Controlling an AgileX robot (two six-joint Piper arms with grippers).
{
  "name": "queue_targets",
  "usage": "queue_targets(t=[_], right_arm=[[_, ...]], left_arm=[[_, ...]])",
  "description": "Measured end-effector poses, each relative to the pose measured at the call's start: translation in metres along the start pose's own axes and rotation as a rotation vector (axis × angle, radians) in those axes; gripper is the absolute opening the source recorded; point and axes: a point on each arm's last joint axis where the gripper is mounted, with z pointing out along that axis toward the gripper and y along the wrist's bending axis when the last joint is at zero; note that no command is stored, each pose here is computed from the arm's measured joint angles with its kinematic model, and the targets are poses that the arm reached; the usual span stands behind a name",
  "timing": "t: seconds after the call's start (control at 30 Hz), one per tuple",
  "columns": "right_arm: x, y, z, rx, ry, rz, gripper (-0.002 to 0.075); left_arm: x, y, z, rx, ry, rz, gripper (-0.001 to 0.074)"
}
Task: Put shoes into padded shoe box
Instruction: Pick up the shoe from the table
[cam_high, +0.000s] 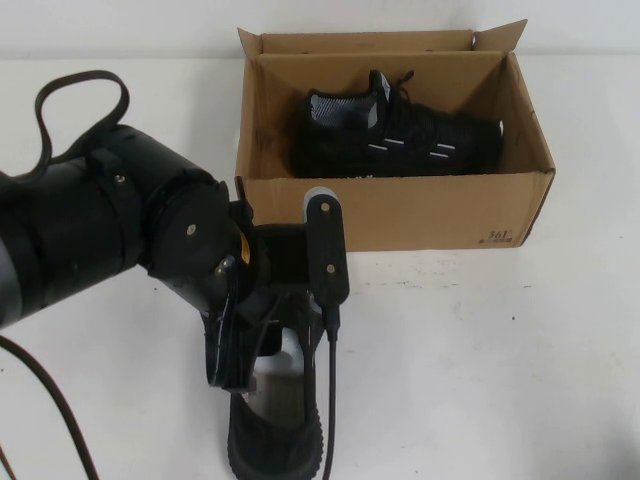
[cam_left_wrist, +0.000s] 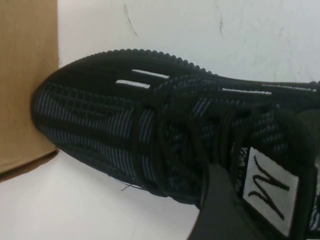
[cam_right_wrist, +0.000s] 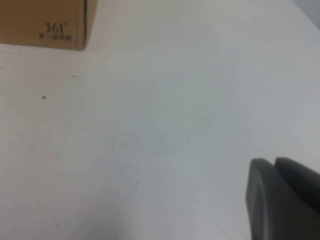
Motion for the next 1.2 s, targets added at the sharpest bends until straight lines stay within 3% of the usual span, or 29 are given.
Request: queue_targets(t=[0.97,1.07,1.2], right_arm=[[0.0,0.0,0.0,0.0,0.0,0.0,-0.0008],[0.0,0.0,0.0,0.0,0.0,0.0,-0.0008],[0.0,0.0,0.0,0.0,0.0,0.0,-0.0008]], left_arm=[[0.005,0.007,0.022,0.034,0.02,-0.05,0.0356],[0.005,0.007,0.022,0.035,0.019,-0.051,0.0328],[0.005,0.007,0.022,0.039,0.023,-0.051,0.0235]])
